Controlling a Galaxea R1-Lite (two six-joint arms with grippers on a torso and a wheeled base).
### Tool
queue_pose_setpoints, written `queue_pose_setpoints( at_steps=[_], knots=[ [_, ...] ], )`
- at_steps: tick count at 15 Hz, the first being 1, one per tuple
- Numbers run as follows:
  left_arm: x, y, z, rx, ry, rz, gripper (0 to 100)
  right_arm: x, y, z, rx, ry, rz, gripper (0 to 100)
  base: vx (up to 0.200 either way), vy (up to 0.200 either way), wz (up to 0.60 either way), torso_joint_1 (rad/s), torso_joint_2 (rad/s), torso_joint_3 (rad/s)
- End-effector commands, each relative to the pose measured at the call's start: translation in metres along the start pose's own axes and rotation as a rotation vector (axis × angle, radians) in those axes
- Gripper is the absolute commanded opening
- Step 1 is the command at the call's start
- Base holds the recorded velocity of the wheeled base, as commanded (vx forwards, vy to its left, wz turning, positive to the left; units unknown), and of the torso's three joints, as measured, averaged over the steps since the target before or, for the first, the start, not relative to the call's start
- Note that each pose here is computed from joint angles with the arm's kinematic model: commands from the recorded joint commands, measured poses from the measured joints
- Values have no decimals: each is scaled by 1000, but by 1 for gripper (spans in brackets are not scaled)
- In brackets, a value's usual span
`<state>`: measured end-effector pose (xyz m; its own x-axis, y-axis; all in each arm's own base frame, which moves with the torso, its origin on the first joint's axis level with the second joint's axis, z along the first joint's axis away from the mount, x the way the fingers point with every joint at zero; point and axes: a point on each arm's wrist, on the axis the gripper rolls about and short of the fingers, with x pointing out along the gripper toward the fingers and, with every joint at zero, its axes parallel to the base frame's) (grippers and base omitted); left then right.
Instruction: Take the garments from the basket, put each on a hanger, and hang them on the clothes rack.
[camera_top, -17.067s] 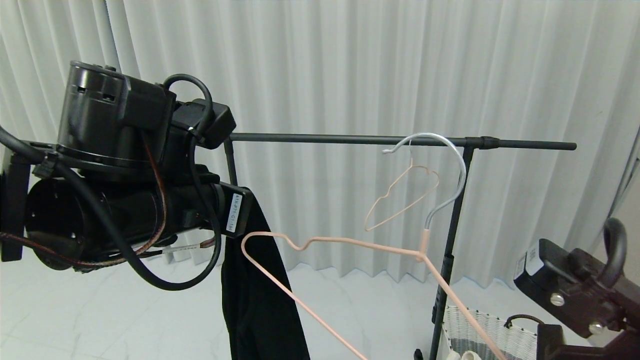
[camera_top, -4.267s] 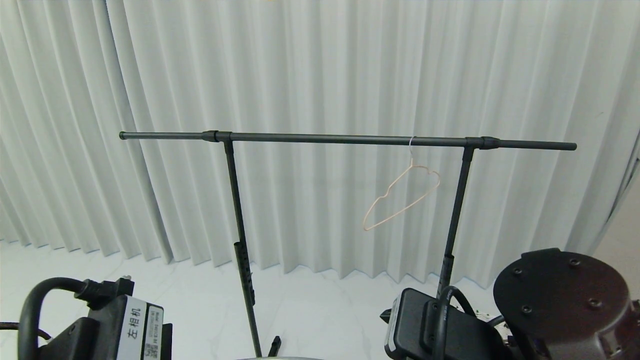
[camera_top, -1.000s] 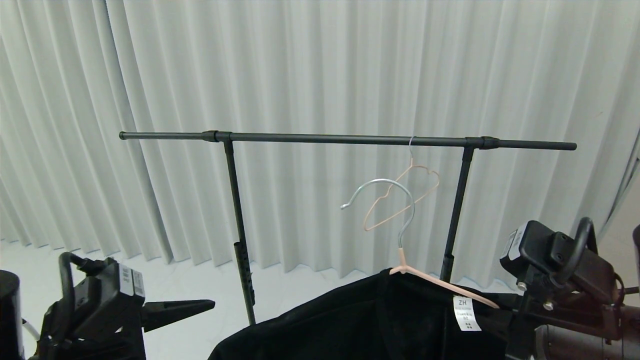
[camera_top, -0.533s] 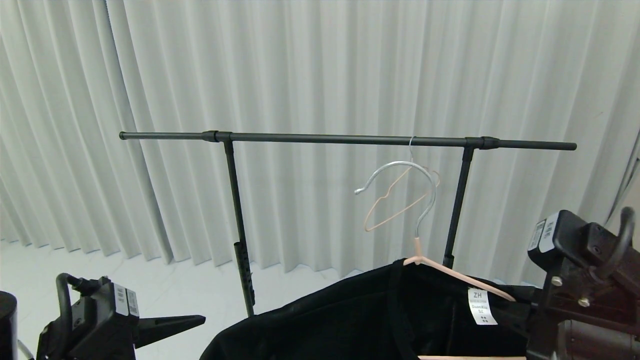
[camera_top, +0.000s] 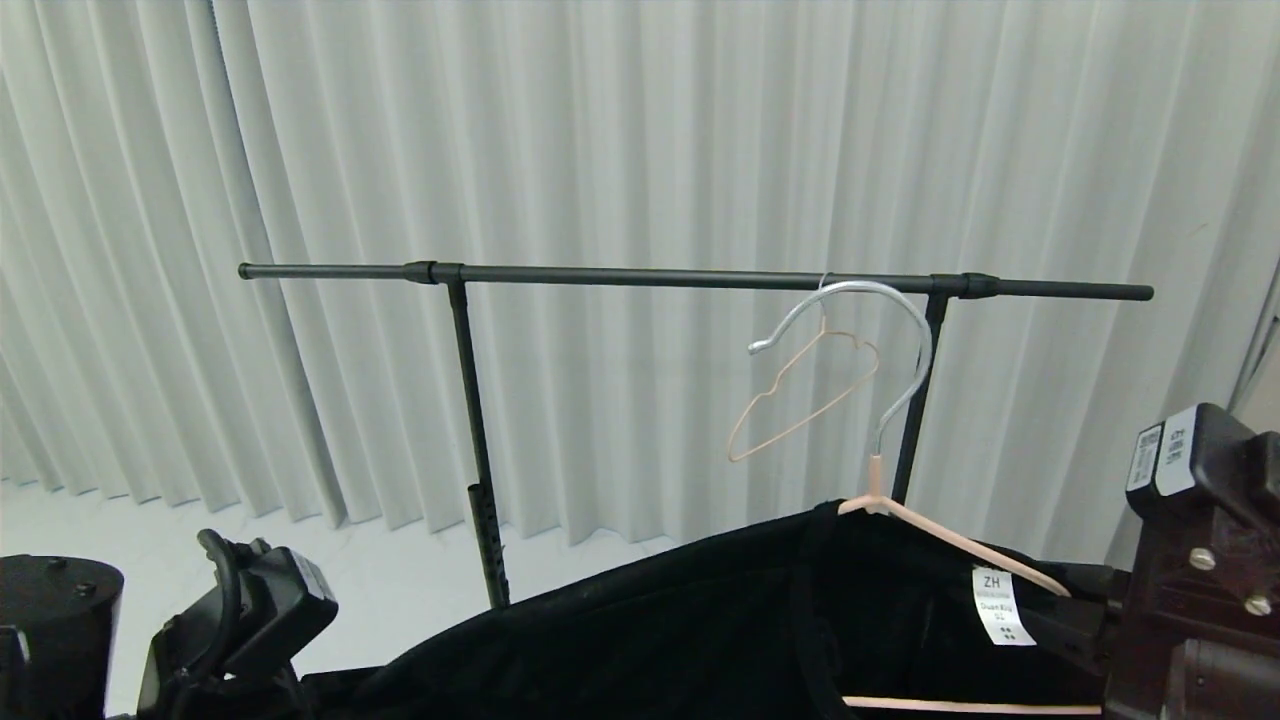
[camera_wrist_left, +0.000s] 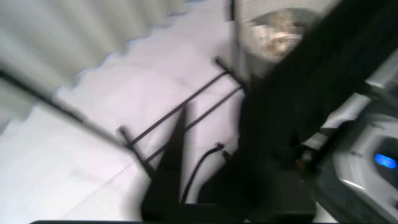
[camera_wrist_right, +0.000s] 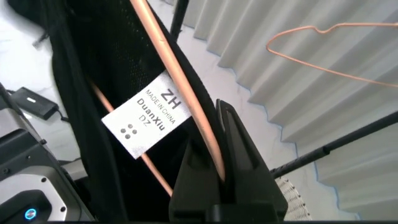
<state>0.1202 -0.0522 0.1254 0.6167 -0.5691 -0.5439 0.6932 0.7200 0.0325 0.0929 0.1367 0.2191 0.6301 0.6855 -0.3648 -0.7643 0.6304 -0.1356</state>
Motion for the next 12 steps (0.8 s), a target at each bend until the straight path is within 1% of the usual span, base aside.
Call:
queue_pose_setpoints(
  at_steps=[1,3,5,8,9,10,12],
  knots=[
    [0,13,-1,-48,24,109,0,-2,-8,-2,19,4,-43,0,0,0,0,0,0,0],
    [-3,20,-1,-77,21,158,0,-3,-16,-1,39,-1,-90,0,0,0,0,0,0,0],
    [-4,22,1,-83,12,169,0,-3,-18,-1,45,-4,-102,0,0,0,0,0,0,0],
    [-5,24,11,-62,-22,175,0,-2,-18,-2,45,3,-103,0,0,0,0,0,0,0],
    [-7,27,20,-50,-50,184,0,-2,-21,-3,51,7,-120,0,0,0,0,0,0,0],
    [-7,28,24,-42,-63,188,0,-2,-24,-4,56,11,-135,0,0,0,0,0,0,0],
    [-8,28,26,-39,-67,190,0,-3,-26,-4,63,13,-152,0,0,0,0,0,0,0]
  ],
)
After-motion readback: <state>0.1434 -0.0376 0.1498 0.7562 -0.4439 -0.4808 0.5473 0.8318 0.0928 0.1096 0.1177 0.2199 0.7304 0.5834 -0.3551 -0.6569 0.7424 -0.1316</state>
